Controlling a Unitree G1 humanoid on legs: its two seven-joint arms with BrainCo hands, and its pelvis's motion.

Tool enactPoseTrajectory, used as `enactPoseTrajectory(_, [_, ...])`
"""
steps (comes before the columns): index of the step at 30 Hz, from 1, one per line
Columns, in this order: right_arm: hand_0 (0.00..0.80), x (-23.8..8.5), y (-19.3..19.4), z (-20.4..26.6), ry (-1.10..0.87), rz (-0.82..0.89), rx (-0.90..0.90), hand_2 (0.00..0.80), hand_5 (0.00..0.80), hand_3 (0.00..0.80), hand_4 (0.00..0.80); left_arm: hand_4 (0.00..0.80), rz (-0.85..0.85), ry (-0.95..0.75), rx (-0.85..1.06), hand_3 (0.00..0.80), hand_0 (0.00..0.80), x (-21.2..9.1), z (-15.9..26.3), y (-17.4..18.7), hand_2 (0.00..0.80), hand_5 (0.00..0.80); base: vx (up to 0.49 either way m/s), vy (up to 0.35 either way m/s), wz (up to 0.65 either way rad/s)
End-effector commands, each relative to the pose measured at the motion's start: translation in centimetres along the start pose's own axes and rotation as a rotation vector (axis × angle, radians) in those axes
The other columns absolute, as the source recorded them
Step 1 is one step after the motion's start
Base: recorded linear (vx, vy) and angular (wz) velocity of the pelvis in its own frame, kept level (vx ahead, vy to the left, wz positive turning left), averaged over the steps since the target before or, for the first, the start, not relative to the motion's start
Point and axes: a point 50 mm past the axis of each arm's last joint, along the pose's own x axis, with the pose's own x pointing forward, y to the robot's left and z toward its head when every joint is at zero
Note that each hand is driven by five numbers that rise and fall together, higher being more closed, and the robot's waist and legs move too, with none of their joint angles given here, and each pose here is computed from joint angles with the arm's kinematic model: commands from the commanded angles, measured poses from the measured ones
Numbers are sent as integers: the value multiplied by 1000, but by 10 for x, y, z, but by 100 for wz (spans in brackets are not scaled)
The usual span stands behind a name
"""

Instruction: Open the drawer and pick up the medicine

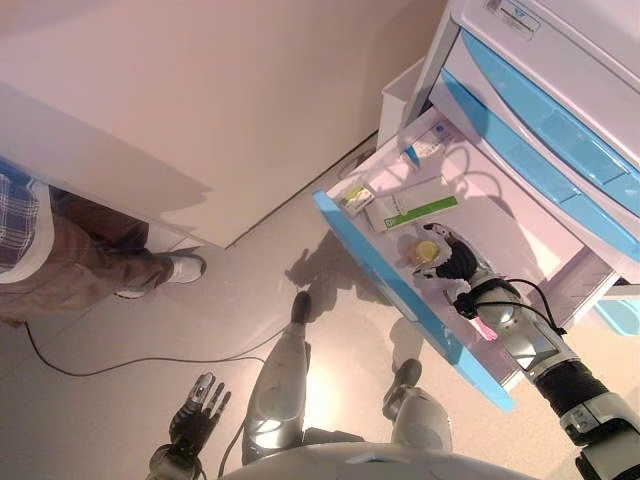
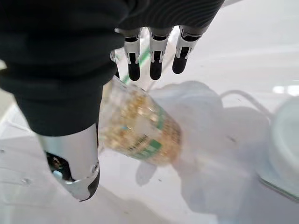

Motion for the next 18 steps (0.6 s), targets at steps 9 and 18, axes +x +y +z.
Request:
enactPoseTrajectory(9, [0,6,9,10,-43,19,-27,0,0,0,0,0,-28,18,58,0,0,0,0,-3,0,0,0,0,0])
enactPoseTrajectory(18, [0,6,8,9,-43,15,-21,0,0,0,0,0,-24,25,59,0,0,0,0,-3,0,0,0,0,0])
